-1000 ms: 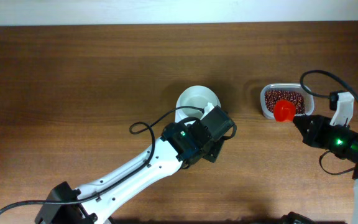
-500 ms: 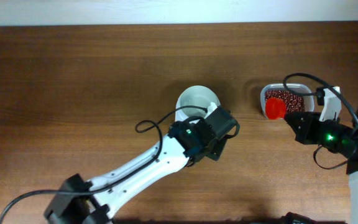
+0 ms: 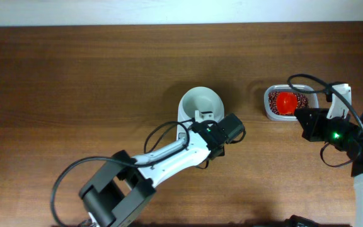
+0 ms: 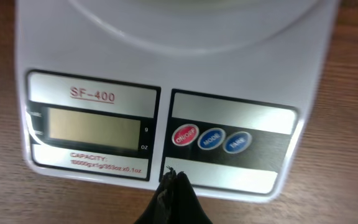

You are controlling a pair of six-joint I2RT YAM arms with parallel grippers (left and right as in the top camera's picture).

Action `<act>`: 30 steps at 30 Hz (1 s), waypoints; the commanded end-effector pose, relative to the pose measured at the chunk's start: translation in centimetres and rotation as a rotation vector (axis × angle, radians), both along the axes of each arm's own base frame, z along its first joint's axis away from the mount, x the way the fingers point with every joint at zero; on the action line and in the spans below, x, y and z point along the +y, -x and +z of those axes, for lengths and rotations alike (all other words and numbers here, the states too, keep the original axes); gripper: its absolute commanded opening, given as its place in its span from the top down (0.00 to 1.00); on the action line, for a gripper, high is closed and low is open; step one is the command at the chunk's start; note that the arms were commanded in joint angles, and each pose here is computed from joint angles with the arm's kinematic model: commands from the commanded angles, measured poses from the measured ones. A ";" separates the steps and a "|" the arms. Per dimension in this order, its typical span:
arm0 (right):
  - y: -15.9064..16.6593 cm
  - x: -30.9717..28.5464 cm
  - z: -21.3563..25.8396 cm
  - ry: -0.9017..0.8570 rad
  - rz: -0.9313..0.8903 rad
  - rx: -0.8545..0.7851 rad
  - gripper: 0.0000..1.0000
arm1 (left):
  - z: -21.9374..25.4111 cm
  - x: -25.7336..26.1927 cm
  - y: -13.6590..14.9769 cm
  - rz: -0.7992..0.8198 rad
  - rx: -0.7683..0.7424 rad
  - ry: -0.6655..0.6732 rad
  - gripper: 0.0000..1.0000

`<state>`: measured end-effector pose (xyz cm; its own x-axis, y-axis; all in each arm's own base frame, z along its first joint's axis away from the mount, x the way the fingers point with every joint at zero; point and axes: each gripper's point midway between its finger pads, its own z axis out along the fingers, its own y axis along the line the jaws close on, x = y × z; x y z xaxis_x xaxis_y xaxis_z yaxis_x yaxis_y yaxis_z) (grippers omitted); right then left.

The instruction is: Scoop and weigh 50g on scale

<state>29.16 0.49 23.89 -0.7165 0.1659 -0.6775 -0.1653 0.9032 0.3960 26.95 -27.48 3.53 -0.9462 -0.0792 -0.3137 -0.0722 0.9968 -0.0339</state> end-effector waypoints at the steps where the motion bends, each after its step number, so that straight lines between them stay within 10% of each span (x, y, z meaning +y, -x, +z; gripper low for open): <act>1: -0.1 0.0 0.1 0.012 0.005 -0.006 0.96 | -0.7 -0.4 -0.2 0.043 -0.009 -0.002 1.00; 30: -0.1 0.0 0.1 0.012 0.005 -0.005 0.96 | -1.9 -0.6 -2.3 0.064 -0.107 -0.033 1.00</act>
